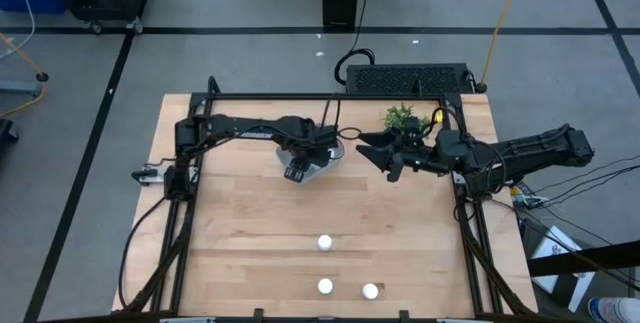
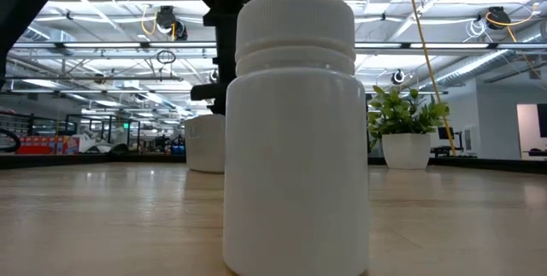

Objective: Pick and place pill bottles into a basket
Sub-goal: Put the white pill bottle into the gray bin

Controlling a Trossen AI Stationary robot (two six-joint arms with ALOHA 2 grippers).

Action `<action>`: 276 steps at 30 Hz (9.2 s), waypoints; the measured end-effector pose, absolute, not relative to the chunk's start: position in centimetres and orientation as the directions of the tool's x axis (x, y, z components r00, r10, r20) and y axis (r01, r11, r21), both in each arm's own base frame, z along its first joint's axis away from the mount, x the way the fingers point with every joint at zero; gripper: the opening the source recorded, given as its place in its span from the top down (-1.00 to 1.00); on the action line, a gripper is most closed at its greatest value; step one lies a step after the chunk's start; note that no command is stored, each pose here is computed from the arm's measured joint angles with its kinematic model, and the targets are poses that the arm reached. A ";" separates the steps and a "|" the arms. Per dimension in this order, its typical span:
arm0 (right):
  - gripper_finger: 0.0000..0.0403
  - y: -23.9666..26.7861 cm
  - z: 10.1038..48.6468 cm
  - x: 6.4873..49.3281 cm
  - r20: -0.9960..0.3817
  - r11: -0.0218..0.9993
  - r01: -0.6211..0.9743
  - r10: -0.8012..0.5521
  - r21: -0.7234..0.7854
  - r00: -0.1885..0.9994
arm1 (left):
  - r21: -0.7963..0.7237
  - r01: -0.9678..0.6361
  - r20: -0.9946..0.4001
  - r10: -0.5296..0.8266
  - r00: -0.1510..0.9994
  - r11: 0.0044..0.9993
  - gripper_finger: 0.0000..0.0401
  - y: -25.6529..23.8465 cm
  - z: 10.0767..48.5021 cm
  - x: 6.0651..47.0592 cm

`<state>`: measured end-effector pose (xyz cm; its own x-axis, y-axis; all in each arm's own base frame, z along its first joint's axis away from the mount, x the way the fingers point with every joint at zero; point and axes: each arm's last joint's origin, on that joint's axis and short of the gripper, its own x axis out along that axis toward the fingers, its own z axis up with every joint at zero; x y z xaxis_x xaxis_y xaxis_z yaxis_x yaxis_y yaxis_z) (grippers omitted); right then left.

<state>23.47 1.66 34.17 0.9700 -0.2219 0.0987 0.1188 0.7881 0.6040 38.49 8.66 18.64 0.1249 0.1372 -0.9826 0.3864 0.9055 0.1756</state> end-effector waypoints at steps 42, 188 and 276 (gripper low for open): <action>-0.27 1.4 33.7 23.5 0.055 0.795 0.159 -0.235 0.585 0.970 | 0.003 -0.446 -0.989 0.068 0.130 0.895 -0.27 11.2 20.3 36.4; -0.27 1.4 33.1 23.5 -0.002 0.835 0.205 -0.238 0.511 0.971 | -0.124 -0.782 -0.985 0.022 0.173 0.611 0.22 12.5 16.3 38.2; -0.01 9.8 34.1 29.3 -0.205 0.650 0.176 -0.466 -0.739 0.861 | -0.881 -0.364 -0.471 -0.634 0.613 0.303 0.22 7.5 34.3 32.5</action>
